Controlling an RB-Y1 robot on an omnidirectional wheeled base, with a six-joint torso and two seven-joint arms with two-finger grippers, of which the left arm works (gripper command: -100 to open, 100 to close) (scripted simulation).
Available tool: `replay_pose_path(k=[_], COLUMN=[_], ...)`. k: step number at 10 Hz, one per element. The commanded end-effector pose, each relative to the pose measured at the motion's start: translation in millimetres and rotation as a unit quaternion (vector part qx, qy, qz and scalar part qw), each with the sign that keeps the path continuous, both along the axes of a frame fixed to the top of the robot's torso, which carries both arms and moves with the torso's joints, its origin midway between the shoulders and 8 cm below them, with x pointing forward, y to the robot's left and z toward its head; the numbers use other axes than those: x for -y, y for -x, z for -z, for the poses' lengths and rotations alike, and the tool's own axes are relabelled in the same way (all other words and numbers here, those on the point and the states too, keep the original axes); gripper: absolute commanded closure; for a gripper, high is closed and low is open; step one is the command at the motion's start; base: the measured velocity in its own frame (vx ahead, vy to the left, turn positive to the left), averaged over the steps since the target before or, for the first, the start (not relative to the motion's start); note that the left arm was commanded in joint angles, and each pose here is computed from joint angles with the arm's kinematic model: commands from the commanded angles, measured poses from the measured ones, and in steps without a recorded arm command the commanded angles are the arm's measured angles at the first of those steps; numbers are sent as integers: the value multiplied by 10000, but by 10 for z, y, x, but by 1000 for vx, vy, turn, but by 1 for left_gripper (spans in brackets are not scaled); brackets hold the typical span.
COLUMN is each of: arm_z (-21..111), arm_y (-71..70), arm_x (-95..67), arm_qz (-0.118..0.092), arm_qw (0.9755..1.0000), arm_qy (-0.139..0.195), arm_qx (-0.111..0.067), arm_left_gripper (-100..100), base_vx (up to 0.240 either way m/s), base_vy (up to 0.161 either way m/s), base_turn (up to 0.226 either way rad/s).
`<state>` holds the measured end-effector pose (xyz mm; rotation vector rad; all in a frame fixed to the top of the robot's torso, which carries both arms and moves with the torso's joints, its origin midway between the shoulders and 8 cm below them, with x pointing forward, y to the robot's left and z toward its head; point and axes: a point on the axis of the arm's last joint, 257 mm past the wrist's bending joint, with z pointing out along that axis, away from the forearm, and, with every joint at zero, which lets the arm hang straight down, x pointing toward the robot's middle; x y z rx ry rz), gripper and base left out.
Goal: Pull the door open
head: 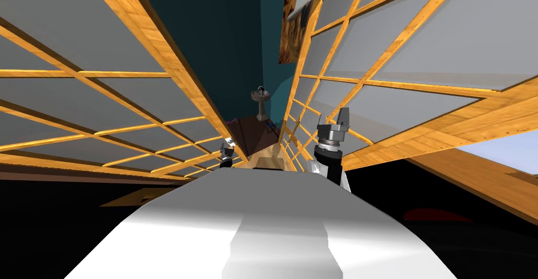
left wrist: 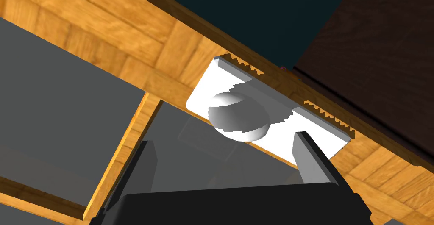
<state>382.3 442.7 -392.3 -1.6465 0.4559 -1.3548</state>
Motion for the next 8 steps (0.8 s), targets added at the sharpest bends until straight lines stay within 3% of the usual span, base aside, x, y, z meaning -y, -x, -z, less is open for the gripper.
replay_pose_path(k=[1,3,5,6,7,8], arm_z=[1,2,6,6,8,8], arm_y=[-20,-38,-74,-74,-92,-92], arm_x=[25,48,95,95,120,120], arm_qz=[-22,-41,-83,-80,-100,-99], arm_qw=[9994,9978,9931,9920,9881,9877], arm_qy=[325,598,1066,1146,1393,1418], arm_qx=[149,274,488,526,639,651], arm_left_gripper=[-100,-100,-100,-100,-100,-100], base_vx=[-47,-64,-74,-58,-55,-42], base_vy=[-1,4,10,7,8,5], base_turn=[-35,-35,-45,-25,-36,-18])
